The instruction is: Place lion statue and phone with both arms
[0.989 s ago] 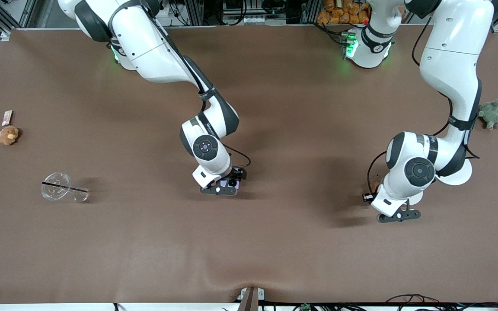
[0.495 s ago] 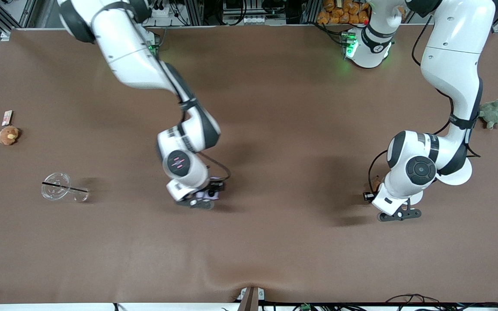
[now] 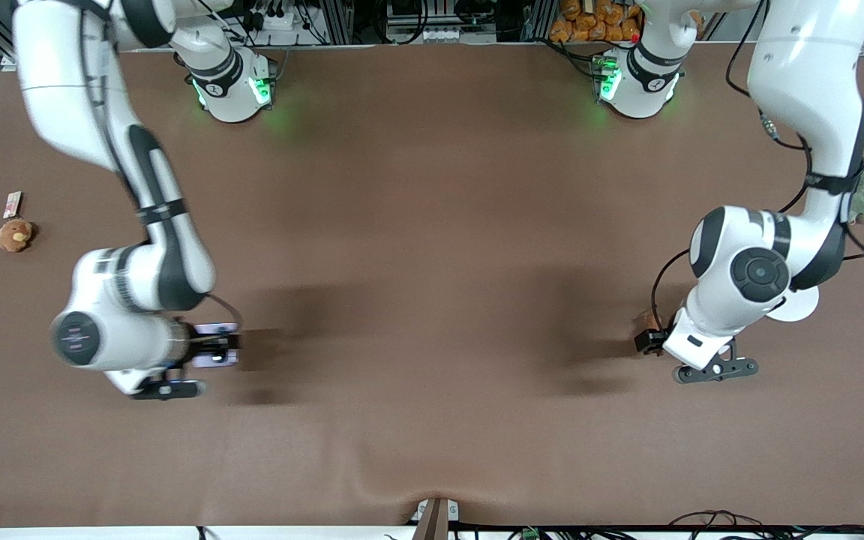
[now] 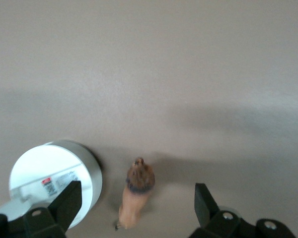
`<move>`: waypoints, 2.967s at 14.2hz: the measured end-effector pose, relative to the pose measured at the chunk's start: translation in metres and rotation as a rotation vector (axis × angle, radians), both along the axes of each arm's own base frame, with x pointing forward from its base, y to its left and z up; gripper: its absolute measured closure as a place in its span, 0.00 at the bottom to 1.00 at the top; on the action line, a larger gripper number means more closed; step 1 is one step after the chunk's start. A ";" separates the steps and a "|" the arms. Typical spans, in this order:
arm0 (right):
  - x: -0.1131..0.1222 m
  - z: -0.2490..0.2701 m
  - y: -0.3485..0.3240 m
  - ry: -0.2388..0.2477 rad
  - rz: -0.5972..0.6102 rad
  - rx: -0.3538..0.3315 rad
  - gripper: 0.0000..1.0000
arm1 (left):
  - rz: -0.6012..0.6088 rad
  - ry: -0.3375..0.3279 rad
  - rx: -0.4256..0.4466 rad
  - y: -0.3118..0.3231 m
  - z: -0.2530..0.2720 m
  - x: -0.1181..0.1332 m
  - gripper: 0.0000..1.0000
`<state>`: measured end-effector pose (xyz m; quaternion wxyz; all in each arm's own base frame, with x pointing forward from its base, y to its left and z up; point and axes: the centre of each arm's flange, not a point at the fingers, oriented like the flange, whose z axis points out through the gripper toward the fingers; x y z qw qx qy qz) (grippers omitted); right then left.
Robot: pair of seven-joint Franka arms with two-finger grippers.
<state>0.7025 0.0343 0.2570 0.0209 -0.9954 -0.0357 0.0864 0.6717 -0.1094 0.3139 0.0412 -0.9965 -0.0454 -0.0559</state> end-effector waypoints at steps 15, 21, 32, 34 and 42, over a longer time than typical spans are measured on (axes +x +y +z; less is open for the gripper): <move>-0.018 -0.055 -0.049 0.085 0.045 -0.077 0.00 | 0.070 -0.002 -0.106 0.019 0.257 -0.032 0.00; 0.021 0.080 -0.043 -0.146 0.051 -0.082 0.00 | 0.007 -0.028 -0.081 0.039 0.327 -0.073 0.00; -0.132 0.349 -0.080 -0.231 -0.057 -0.050 0.00 | -0.032 0.036 -0.105 0.100 0.358 -0.138 0.00; -0.151 0.358 -0.083 -0.212 -0.096 -0.047 0.00 | -0.033 0.037 -0.107 0.102 0.358 -0.141 0.00; -0.167 0.370 -0.076 -0.195 -0.114 -0.042 0.00 | -0.049 0.060 -0.107 0.093 0.352 -0.143 0.00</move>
